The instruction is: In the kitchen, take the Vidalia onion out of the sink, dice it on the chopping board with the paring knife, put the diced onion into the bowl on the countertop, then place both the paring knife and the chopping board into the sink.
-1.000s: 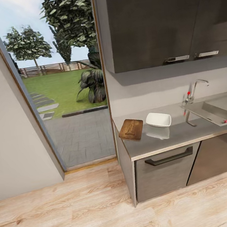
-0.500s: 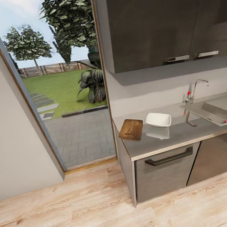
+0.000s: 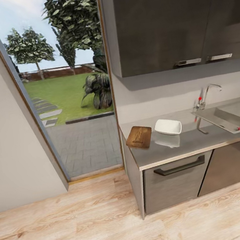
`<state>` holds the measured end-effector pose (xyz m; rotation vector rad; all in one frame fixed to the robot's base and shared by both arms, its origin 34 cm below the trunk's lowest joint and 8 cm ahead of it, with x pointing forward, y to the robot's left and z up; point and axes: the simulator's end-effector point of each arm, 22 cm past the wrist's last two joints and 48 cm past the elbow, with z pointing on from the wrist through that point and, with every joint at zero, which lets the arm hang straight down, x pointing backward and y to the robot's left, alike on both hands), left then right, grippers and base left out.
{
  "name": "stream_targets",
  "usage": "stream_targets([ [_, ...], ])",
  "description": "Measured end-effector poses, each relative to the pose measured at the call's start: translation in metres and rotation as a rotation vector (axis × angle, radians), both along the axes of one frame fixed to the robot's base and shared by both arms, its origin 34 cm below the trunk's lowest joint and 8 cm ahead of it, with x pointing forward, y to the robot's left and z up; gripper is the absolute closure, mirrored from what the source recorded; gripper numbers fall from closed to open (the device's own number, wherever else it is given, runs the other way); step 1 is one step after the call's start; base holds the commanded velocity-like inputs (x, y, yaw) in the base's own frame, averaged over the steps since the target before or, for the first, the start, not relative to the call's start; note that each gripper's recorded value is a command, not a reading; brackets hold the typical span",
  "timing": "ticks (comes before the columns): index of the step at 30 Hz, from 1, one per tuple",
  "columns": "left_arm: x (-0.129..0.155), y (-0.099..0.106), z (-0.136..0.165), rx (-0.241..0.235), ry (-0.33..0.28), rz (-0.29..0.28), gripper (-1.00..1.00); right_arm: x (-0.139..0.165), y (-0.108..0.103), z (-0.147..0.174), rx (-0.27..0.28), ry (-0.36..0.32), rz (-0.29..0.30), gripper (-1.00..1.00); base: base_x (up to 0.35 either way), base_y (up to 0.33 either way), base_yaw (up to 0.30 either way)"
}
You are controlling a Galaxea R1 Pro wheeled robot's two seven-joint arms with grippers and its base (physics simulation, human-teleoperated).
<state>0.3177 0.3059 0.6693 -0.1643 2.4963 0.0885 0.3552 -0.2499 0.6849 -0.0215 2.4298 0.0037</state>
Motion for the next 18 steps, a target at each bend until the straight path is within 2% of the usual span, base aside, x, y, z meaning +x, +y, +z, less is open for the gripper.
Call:
stream_targets([
  [5, -0.001, 0.001, 0.0, 0.001, 0.001, 0.001, -1.0, 0.001, -0.001, 0.0, -0.001, -0.001, -0.003, -1.0, 0.17, 0.162, 0.0],
  [8, -0.001, 0.001, 0.0, 0.001, 0.002, 0.0, -1.0, 0.013, -0.004, 0.007, -0.005, -0.029, -0.009, -1.0, 0.064, 0.059, 0.0],
  [11, -0.001, 0.0, -0.001, 0.0, 0.003, -0.002, -1.0, 0.045, -0.009, 0.028, -0.021, -0.107, -0.028, -1.0, 0.019, 0.017, 0.0],
  [14, -0.001, -0.001, -0.001, 0.0, 0.003, -0.003, -1.0, 0.09, -0.023, 0.064, -0.071, -0.204, -0.087, -1.0, 0.006, 0.006, 0.0],
  [16, -0.001, -0.001, -0.001, 0.0, 0.003, -0.002, -1.0, 0.11, -0.031, 0.083, -0.097, -0.227, -0.119, -1.0, 0.001, 0.001, 0.0],
  [17, -0.001, -0.001, -0.001, 0.0, 0.004, -0.003, -1.0, 0.129, -0.041, 0.102, -0.129, -0.187, -0.154, -1.0, 0.0, 0.0, 0.0],
  [18, -0.001, -0.001, -0.001, 0.0, 0.003, -0.004, -1.0, 0.159, -0.042, 0.142, -0.128, -0.272, -0.162, -1.0, 0.0, 0.0, 0.0],
])
